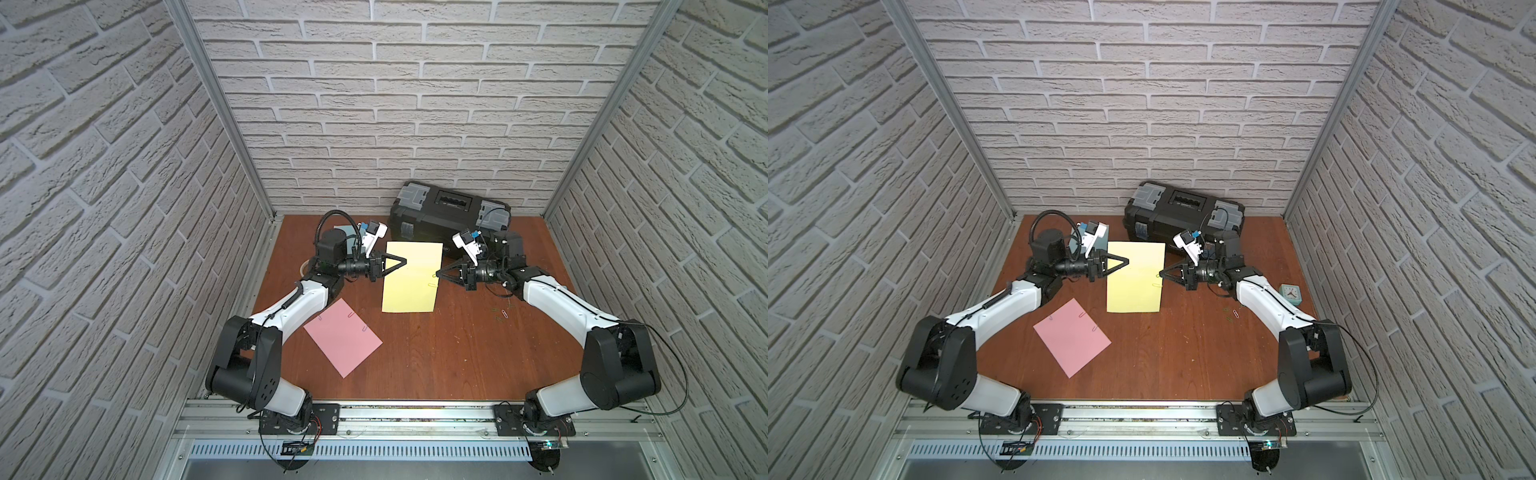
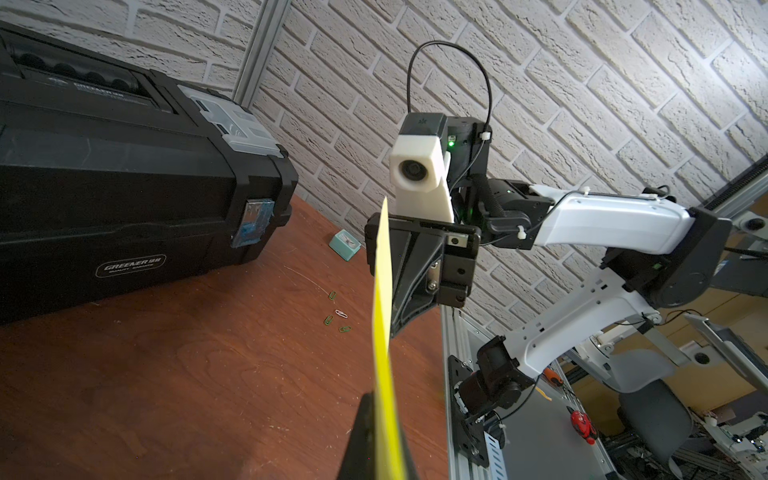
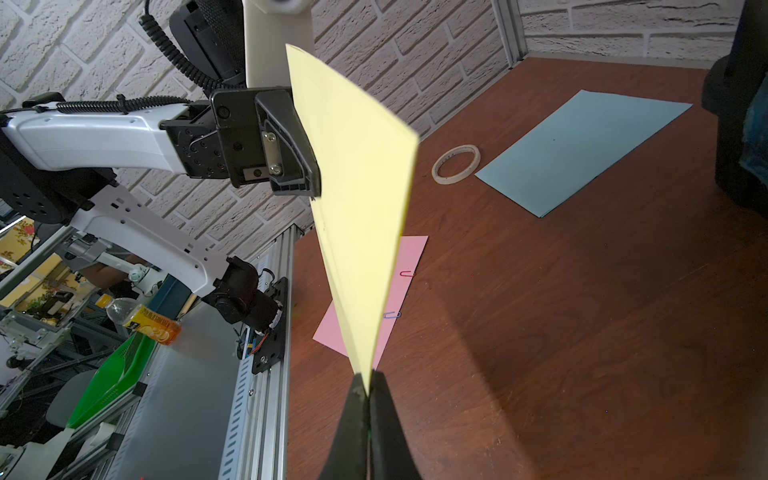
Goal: Unclip the paperclips from the documents
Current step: Remove the paper clip from the document, then place the paper clip at the center of the board.
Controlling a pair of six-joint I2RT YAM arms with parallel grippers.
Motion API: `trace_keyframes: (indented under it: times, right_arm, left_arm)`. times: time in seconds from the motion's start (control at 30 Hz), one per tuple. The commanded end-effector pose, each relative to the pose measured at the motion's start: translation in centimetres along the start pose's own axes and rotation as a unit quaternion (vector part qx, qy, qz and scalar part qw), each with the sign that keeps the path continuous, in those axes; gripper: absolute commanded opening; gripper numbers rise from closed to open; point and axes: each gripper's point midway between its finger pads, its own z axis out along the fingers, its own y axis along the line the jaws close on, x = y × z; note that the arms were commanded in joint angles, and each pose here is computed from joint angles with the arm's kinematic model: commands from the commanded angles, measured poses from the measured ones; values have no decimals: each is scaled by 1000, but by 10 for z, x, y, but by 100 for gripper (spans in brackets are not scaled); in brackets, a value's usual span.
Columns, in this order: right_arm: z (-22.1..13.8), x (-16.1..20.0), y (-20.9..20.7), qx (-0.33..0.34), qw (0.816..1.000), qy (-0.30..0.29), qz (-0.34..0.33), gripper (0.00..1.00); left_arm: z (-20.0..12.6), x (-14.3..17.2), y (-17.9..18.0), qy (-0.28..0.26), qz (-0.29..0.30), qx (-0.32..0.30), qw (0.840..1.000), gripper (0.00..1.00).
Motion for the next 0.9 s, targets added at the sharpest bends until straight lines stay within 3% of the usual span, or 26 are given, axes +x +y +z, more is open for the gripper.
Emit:
trace_keyframes:
  times: [0.0,0.67,0.87]
  right_arm:
    - [-16,-3,-6,32,999,-12,4,6]
    - [-15,3,-8,24,999,-7,20,6]
    - [-20,10,-26,81,996,-1,44,5]
  left_arm:
    - [-11,-15,-12,-18,41,5,999,0]
    - [-12,-18,-16,-20,47,8,999,0]
    - [-13,-17,-14,-19,47,6,999,0]
